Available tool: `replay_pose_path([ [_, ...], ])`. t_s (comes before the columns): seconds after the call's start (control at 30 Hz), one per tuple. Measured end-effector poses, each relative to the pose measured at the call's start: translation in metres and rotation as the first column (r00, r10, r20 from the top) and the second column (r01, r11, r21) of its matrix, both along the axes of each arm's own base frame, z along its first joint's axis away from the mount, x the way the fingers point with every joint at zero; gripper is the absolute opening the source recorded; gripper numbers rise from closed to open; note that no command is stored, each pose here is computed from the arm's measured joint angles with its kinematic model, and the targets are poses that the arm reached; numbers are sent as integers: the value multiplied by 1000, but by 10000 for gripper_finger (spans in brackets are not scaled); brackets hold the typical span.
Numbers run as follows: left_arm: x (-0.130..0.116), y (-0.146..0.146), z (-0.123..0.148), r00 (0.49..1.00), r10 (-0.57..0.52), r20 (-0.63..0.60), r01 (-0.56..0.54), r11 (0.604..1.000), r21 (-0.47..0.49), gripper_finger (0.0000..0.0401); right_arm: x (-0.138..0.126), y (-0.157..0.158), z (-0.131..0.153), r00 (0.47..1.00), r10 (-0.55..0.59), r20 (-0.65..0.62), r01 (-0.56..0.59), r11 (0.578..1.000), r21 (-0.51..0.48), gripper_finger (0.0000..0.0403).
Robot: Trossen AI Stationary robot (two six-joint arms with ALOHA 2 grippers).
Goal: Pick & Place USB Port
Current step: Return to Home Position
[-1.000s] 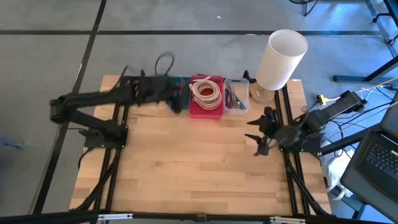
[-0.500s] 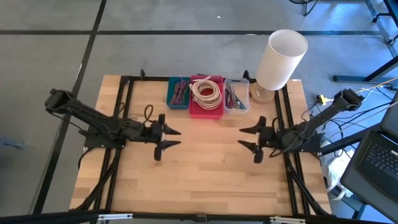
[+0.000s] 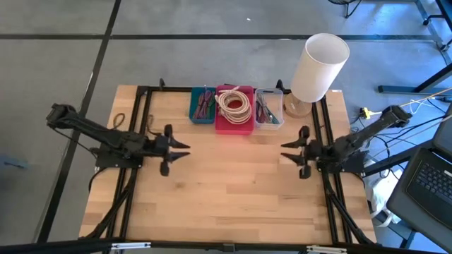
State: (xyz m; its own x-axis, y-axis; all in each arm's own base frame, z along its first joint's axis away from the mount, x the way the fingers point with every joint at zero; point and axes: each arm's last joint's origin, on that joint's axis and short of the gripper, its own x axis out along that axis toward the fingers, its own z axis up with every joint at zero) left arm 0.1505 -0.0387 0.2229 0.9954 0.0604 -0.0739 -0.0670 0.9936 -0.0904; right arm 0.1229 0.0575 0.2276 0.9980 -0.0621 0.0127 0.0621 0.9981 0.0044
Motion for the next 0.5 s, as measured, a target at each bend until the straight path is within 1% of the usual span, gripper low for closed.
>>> replay_pose_path([
  [0.1,-13,5,0,999,11,54,-10,1000,-17,92,-17,-8,5,1000,10,25,-11,1000,17,123],
  [0.2,-21,7,-9,999,8,34,-8,1000,-16,87,-27,-12,4,1000,22,21,-22,1000,15,106],
  [0.33,-26,10,-25,998,53,-31,-54,997,-54,85,-31,-15,-1,1000,23,21,-23,1000,18,90],
  [0.5,-30,13,-44,995,88,-56,-93,992,-83,83,-30,-15,-22,999,17,43,-18,999,33,63],
])
